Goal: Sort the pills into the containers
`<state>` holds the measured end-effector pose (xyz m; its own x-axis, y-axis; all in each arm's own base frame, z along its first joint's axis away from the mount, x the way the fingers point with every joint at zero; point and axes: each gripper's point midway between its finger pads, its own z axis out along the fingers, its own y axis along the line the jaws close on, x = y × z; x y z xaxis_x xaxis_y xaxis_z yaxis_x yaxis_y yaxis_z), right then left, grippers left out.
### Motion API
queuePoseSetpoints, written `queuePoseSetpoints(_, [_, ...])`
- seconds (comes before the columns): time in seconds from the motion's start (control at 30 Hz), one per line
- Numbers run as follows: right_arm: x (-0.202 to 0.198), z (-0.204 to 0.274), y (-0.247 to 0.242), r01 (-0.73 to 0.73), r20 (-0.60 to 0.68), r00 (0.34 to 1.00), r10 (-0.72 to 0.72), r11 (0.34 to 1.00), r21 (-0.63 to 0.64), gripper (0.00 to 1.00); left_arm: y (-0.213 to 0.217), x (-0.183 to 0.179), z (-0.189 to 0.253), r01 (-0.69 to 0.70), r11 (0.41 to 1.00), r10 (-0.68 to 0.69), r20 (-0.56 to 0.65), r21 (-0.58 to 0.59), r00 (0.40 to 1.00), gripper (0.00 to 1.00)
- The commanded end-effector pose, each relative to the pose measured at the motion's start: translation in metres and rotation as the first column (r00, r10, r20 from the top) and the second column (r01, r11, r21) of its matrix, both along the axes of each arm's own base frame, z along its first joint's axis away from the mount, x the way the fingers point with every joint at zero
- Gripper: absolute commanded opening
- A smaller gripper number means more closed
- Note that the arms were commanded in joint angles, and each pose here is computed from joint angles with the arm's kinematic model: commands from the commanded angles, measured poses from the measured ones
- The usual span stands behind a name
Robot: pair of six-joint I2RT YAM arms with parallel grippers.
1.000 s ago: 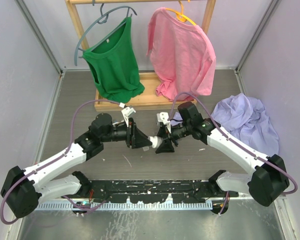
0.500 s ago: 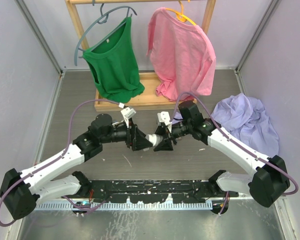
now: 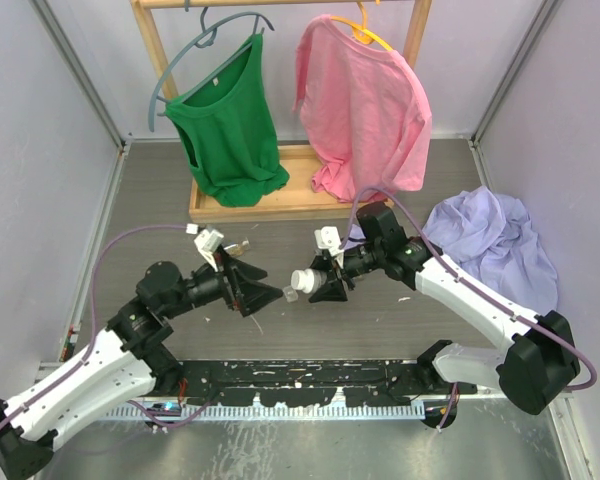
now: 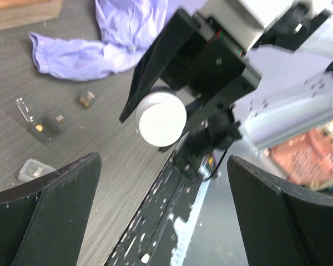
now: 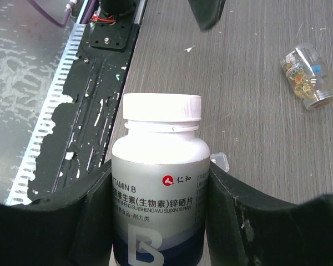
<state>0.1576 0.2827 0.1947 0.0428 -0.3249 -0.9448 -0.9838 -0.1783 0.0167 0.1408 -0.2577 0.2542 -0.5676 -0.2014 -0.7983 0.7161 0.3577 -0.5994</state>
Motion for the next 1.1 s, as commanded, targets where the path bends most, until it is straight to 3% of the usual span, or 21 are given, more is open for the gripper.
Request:
queuePoseSetpoints(0.0, [0.007,0.026,0.004,-0.001,0.1,0.995,-0.004,0.999,0.046,0.01,0.022,0.021,0.048,-0.234,0.932,0.211,-0.11,-0.275,0.971,0.98])
queuePoseSetpoints(0.07, [0.007,0.025,0.005,0.003,0.08,0.997,-0.007,0.999,0.047,0.01,0.032,0.029,0.06,-0.317,0.867,0.249,-0.216,-0.384,0.944,1.0])
queuePoseSetpoints(0.13, [0.008,0.023,0.006,0.008,0.059,0.998,-0.011,0.999,0.045,0.01,0.038,0.037,0.058,-0.394,0.822,0.267,-0.334,-0.41,0.904,0.95])
queuePoseSetpoints(0.2, [0.01,0.022,0.007,0.015,0.054,0.998,-0.018,0.999,0.041,0.01,0.036,0.04,0.057,-0.432,0.82,0.277,-0.399,-0.376,0.874,0.89])
queuePoseSetpoints(0.33, [0.013,0.018,0.007,0.032,0.044,0.998,-0.033,0.999,0.03,0.01,0.026,0.043,0.043,-0.472,0.854,0.325,-0.485,-0.218,0.812,0.89])
queuePoseSetpoints(0.47, [0.015,0.015,0.008,0.038,0.035,0.999,-0.038,0.999,0.021,0.01,0.005,0.043,0.033,-0.458,0.879,0.345,-0.488,-0.131,0.802,0.9])
queuePoseSetpoints(0.63, [0.017,0.012,0.008,0.048,0.032,0.998,-0.048,0.999,0.012,0.01,-0.02,0.042,0.03,-0.418,0.903,0.322,-0.48,-0.104,0.816,0.88])
queuePoseSetpoints(0.7, [0.017,0.013,0.008,0.047,0.032,0.998,-0.048,0.999,0.014,0.01,-0.026,0.043,0.026,-0.415,0.906,0.327,-0.482,-0.086,0.813,0.81])
queuePoseSetpoints(1.07, [0.017,0.014,0.008,0.049,0.032,0.998,-0.049,0.999,0.016,0.01,-0.043,0.042,0.019,-0.388,0.918,0.3,-0.502,-0.079,0.811,0.7])
